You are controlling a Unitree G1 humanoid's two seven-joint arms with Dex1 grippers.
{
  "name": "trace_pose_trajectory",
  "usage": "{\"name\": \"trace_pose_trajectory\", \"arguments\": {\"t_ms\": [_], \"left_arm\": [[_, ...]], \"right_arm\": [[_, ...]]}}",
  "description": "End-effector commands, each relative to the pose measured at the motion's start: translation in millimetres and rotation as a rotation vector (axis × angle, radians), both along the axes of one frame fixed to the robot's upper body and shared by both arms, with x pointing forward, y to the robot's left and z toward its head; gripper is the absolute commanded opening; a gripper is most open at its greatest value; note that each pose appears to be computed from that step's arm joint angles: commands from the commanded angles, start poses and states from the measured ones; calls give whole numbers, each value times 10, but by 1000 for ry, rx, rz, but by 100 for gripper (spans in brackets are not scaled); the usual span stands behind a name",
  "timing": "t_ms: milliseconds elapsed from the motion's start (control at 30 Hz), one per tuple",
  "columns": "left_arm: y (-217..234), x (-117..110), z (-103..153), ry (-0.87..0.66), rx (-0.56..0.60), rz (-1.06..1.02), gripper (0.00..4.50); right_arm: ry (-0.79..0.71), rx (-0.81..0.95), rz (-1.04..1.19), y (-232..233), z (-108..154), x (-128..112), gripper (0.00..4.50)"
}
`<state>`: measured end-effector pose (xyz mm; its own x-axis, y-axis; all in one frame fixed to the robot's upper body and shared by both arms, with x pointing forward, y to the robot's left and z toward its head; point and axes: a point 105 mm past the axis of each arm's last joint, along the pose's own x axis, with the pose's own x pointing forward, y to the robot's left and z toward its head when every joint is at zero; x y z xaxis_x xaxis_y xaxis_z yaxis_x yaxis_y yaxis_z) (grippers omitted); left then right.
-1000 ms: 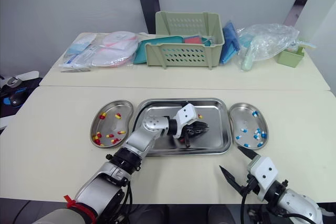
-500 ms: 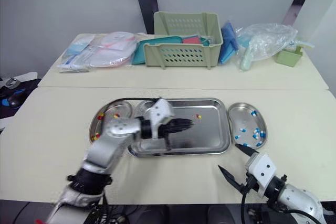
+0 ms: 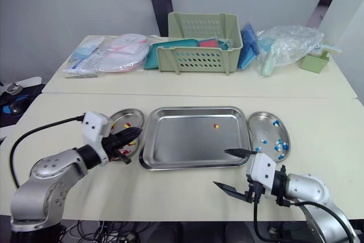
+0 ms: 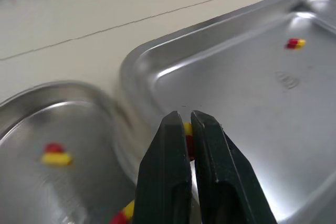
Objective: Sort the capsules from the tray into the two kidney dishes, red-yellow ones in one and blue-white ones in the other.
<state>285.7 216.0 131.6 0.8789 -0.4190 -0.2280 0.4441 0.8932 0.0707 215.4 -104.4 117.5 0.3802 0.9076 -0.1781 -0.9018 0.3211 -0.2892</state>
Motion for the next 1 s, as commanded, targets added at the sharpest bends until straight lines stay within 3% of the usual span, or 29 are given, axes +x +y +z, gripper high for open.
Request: {"name": "trace_pose_trajectory", "arguments": {"t_ms": [33, 433, 567, 833, 1000], "left_arm": [[138, -5, 84, -57, 1, 92, 1], [376, 18, -2, -84, -58, 203, 1], [403, 4, 12, -102, -65, 204, 109], [411, -33, 113, -156, -100, 196, 375], [499, -115, 253, -208, -103, 202, 375]], "right_arm": [[9, 25, 33, 92, -6, 17, 450], [15, 57, 22, 207, -115, 62, 450], [13, 60, 20, 228, -102, 73, 450], [12, 57, 16, 225, -98, 77, 450], [-9, 55, 5, 204, -57, 93, 450]]}}
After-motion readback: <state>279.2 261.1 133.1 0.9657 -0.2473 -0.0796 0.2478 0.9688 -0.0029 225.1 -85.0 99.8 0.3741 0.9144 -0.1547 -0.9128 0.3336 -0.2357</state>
